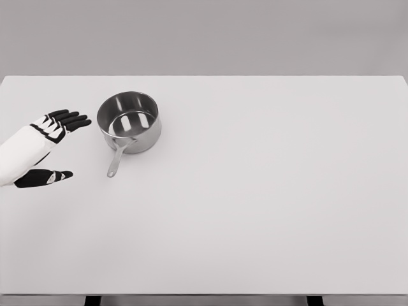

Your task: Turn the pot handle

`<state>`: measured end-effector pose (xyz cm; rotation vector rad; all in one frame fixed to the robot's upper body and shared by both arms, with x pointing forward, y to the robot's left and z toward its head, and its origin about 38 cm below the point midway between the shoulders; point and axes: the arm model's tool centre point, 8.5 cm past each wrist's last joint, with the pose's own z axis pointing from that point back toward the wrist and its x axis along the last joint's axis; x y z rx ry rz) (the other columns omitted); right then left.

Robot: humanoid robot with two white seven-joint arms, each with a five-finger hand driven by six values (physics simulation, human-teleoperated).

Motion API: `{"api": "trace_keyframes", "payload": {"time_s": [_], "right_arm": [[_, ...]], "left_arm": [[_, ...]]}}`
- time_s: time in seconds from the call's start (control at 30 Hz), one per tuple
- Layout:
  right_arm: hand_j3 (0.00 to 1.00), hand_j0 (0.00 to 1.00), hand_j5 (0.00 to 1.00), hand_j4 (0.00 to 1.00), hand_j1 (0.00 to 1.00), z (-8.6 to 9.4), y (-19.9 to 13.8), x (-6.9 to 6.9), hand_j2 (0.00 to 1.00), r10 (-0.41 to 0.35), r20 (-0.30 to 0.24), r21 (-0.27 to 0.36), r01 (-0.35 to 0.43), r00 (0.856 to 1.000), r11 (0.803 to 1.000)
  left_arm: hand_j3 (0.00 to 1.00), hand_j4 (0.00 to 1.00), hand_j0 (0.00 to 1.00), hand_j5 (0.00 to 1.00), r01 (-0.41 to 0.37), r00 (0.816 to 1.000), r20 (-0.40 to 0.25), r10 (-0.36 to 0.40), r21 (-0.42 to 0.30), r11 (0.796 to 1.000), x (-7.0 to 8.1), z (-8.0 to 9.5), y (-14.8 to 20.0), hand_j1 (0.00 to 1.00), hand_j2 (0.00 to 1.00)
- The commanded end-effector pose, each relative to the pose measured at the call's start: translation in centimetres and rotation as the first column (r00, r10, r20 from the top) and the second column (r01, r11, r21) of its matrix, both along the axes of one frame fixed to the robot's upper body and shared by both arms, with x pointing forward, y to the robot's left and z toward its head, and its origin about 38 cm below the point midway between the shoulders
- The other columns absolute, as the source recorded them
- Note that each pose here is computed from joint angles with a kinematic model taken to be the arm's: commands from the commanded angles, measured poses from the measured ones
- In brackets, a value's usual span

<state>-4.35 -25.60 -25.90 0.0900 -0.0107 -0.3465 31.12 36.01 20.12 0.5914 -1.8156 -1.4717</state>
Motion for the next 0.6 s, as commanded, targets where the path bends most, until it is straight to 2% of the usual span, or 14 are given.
{"api": "trace_keyframes", "payload": {"time_s": [0.0,0.1,0.23,0.3,0.4,0.43,0.5,0.57], "right_arm": [[1.00,1.00,1.00,1.00,1.00,0.0,0.0,0.0,1.00,0.000,0.000,0.000,0.000,1.000,1.000],[1.00,1.00,1.00,1.00,1.00,0.0,0.0,0.0,1.00,0.000,0.000,0.000,0.000,1.000,1.000],[1.00,1.00,1.00,1.00,1.00,0.0,0.0,0.0,1.00,0.000,0.000,0.000,0.000,1.000,1.000],[1.00,1.00,1.00,1.00,1.00,0.0,0.0,0.0,1.00,0.000,0.000,0.000,0.000,1.000,1.000],[1.00,1.00,1.00,1.00,1.00,0.0,0.0,0.0,1.00,0.000,0.000,0.000,0.000,1.000,1.000],[1.00,1.00,1.00,1.00,1.00,0.0,0.0,0.0,1.00,0.000,0.000,0.000,0.000,1.000,1.000],[1.00,1.00,1.00,1.00,1.00,0.0,0.0,0.0,1.00,0.000,0.000,0.000,0.000,1.000,1.000],[1.00,1.00,1.00,1.00,1.00,0.0,0.0,0.0,1.00,0.000,0.000,0.000,0.000,1.000,1.000]], "left_arm": [[1.00,1.00,1.00,1.00,0.001,1.000,0.000,-0.001,-0.005,1.000,0.0,0.1,0.0,1.00,1.00],[1.00,1.00,1.00,1.00,0.001,1.000,0.002,-0.001,-0.002,1.000,0.1,0.2,0.0,1.00,1.00],[1.00,1.00,1.00,1.00,-0.002,0.999,0.038,0.001,0.033,0.999,0.8,1.0,-0.2,1.00,1.00],[1.00,1.00,1.00,1.00,-0.001,0.997,0.076,-0.002,0.038,0.999,1.6,2.2,-0.3,1.00,1.00],[1.00,1.00,1.00,1.00,-0.020,0.990,0.141,-0.002,0.158,0.987,3.1,4.0,-0.8,1.00,1.00],[1.00,1.00,1.00,1.00,-0.014,0.989,0.148,-0.011,0.167,0.986,3.4,4.5,-1.0,1.00,1.00],[1.00,1.00,1.00,1.00,0.054,0.988,0.131,-0.080,0.197,0.979,4.4,4.5,-3.2,1.00,1.00],[1.00,1.00,1.00,1.00,0.143,0.984,0.065,-0.164,0.248,0.958,4.9,3.3,-6.0,1.00,1.00]]}}
